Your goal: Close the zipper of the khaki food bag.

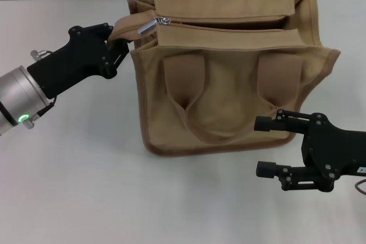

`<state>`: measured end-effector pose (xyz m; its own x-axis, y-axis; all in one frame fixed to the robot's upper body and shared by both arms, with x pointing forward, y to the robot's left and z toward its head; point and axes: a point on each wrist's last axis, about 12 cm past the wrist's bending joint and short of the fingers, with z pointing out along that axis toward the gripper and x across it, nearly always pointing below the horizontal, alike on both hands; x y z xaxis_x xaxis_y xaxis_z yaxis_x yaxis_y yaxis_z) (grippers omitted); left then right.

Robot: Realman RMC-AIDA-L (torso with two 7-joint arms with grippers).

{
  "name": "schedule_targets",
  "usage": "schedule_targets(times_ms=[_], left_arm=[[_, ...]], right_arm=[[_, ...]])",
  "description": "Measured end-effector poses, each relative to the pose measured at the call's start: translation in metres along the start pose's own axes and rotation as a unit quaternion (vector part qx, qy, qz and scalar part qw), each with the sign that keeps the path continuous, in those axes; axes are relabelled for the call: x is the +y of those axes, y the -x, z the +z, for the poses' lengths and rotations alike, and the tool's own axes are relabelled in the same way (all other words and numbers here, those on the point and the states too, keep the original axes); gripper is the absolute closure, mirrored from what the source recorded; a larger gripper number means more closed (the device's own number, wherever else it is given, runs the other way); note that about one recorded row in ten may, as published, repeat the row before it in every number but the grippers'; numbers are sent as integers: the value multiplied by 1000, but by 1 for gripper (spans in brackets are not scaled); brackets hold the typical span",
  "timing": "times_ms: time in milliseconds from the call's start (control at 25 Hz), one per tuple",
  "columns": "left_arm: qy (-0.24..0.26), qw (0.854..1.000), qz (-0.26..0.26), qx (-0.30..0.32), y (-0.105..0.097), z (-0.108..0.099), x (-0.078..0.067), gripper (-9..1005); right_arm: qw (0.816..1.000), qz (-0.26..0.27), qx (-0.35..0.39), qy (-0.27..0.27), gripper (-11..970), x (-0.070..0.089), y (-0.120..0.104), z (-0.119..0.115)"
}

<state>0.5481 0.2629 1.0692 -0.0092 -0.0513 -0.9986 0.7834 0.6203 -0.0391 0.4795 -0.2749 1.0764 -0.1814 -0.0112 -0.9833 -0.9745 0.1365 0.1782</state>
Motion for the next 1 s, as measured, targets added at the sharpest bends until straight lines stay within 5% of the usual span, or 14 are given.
schedule_targets(times_ms=[360, 560, 1000], left_arm=[[14, 1000, -7, 2, -4, -5, 0, 756], [13, 1000, -10, -10, -4, -13, -3, 515], [-6, 1000, 4, -21, -1, -14, -7, 523]], right_arm=[[1000, 3, 0, 2, 264, 2, -1, -1], [1000, 5, -6, 3, 271, 4, -1, -3], [1000, 5, -8, 7, 288, 5, -1, -3]])
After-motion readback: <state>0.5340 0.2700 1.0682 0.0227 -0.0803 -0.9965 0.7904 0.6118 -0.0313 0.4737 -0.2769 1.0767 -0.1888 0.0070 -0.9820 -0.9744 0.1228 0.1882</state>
